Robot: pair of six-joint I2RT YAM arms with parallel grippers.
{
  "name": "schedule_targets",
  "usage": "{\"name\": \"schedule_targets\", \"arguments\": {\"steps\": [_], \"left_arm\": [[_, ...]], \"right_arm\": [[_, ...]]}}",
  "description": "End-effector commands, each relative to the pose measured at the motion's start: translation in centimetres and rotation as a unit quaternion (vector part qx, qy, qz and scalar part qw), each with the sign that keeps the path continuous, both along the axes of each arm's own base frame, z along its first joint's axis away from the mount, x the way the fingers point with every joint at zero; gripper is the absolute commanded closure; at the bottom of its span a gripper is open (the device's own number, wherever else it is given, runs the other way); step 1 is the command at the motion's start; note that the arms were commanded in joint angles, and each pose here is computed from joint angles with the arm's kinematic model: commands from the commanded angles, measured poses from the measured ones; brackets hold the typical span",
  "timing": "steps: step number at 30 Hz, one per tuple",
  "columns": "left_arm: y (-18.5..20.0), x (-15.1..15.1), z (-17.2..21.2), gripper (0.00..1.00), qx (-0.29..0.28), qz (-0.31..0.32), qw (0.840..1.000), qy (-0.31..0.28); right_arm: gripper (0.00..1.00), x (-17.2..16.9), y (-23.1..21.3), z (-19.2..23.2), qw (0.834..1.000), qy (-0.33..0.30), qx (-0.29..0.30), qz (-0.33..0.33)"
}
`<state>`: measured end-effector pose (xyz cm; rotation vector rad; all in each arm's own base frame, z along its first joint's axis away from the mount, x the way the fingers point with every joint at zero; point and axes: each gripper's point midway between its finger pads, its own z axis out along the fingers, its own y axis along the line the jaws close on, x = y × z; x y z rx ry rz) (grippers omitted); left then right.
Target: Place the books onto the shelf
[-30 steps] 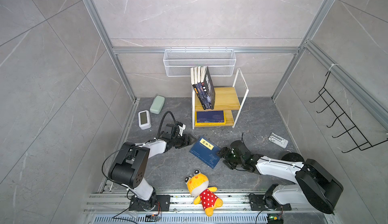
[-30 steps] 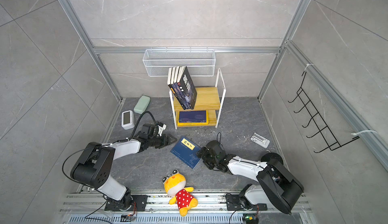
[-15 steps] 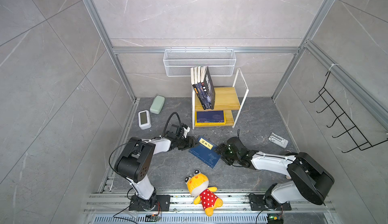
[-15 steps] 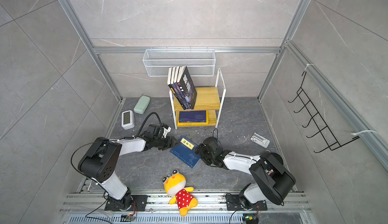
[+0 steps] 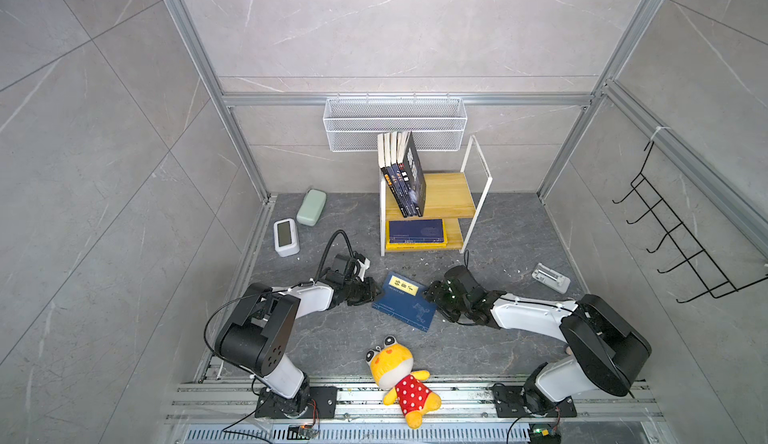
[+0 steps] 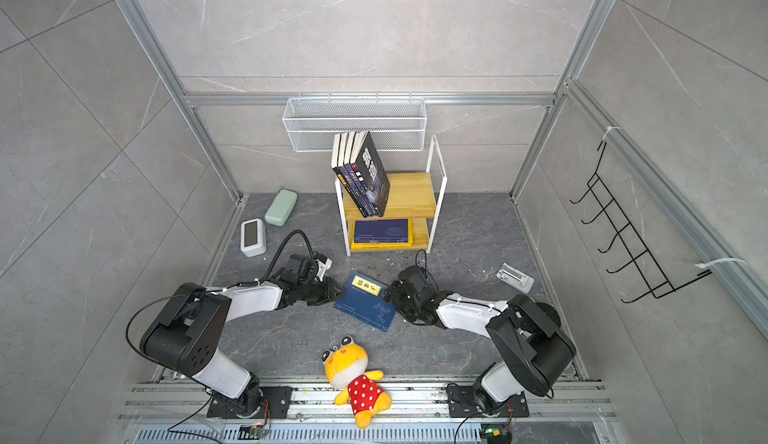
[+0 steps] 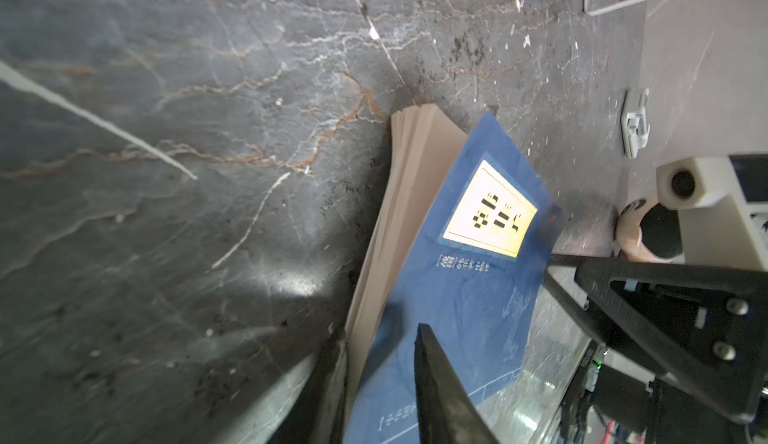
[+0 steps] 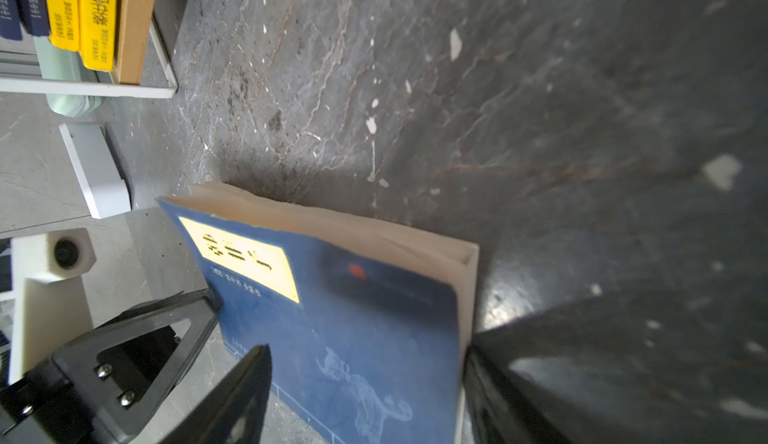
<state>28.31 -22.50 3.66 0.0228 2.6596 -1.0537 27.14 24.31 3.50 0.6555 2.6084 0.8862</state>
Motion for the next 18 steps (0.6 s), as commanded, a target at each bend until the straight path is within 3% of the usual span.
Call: {"name": "schedule_targets", "arguments": {"steps": [1, 4, 11, 18], "left_arm": [[-2.6, -0.8, 3.4, 0.80, -0.068, -0.039, 0.997, -0.014], [-2.9, -0.8, 4.1, 0.81, -0.084, -0.040, 0.996, -0.017], [-4.0, -1.8, 5.4, 1.00, -0.111, -0.065, 0.992, -0.019], [-4.4, -2.0, 6.6, 1.00, -0.127, -0.070, 0.989, -0.024]], "right_arm": [[0.25, -3.5, -3.3, -4.8, 0.993, 0.081, -0.088, 0.002], [0.25, -3.3, -3.2, -4.7, 0.993, 0.077, -0.087, 0.005], [0.24, -3.1, -2.9, -4.4, 0.994, 0.075, -0.079, 0.006], [0.24, -3.3, -3.1, -3.9, 0.995, 0.067, -0.078, 0.006]]}}
